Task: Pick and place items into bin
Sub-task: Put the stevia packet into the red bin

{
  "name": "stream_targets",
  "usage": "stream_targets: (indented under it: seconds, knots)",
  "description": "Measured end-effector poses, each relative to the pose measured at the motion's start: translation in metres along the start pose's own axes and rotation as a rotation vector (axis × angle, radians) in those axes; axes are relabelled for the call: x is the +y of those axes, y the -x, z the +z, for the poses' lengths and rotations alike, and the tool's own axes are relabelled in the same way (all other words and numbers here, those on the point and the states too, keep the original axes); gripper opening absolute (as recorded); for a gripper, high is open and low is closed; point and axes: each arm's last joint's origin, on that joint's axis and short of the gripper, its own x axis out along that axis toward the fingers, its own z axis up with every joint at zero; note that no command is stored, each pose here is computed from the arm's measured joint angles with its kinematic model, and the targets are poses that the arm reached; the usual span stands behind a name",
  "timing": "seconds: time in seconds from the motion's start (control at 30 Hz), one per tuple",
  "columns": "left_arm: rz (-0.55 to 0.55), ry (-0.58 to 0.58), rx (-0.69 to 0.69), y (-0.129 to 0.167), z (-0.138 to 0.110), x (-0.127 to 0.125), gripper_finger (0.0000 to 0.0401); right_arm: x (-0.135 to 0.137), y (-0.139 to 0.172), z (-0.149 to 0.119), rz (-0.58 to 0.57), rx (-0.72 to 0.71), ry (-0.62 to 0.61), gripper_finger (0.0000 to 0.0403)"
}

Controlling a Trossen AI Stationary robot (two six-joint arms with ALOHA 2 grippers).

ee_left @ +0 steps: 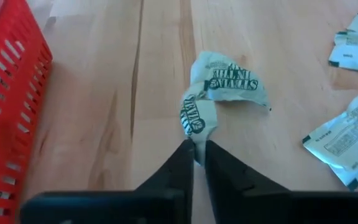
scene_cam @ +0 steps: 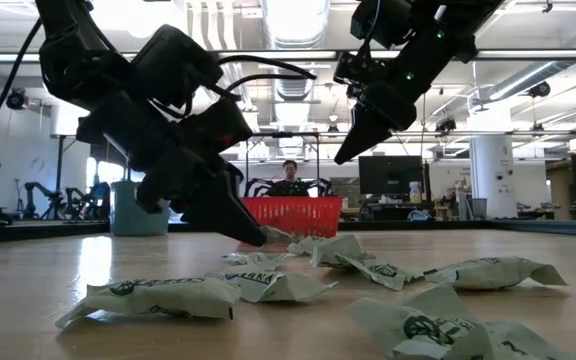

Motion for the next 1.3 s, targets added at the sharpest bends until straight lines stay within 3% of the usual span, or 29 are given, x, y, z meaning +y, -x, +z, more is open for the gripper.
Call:
stream_targets:
  seconds: [0.43, 0.63, 0.83, 1.07, 1.3]
  knots:
    - [-0.020, -0.034, -0.037, 0.022, 0.016, -0.001, 0.0000, 0.000, -0.001, -0.002, 0.001, 0.012, 0.002, 0.0078]
    - [0.130, -0.086, -0.120, 0.049, 0.033, 0.005, 0.0000, 0.000, -0.001, -0.003, 0.002, 0.014, 0.002, 0.0081]
    - [0.408, -0.119, -0.083, 0.065, 0.036, 0.026, 0.0000, 0.000, -0.001, -0.003, 0.002, 0.015, -0.013, 0.0073]
    - [0.477, -0.063, -0.041, 0.060, 0.031, 0.058, 0.0000, 0.001, -0.001, -0.005, 0.002, 0.020, -0.016, 0.0077]
    - [0.484, -0.065, -0.004, 0.050, 0.024, 0.065, 0.0001, 0.001, -0.002, -0.006, 0.002, 0.023, -0.015, 0.0082]
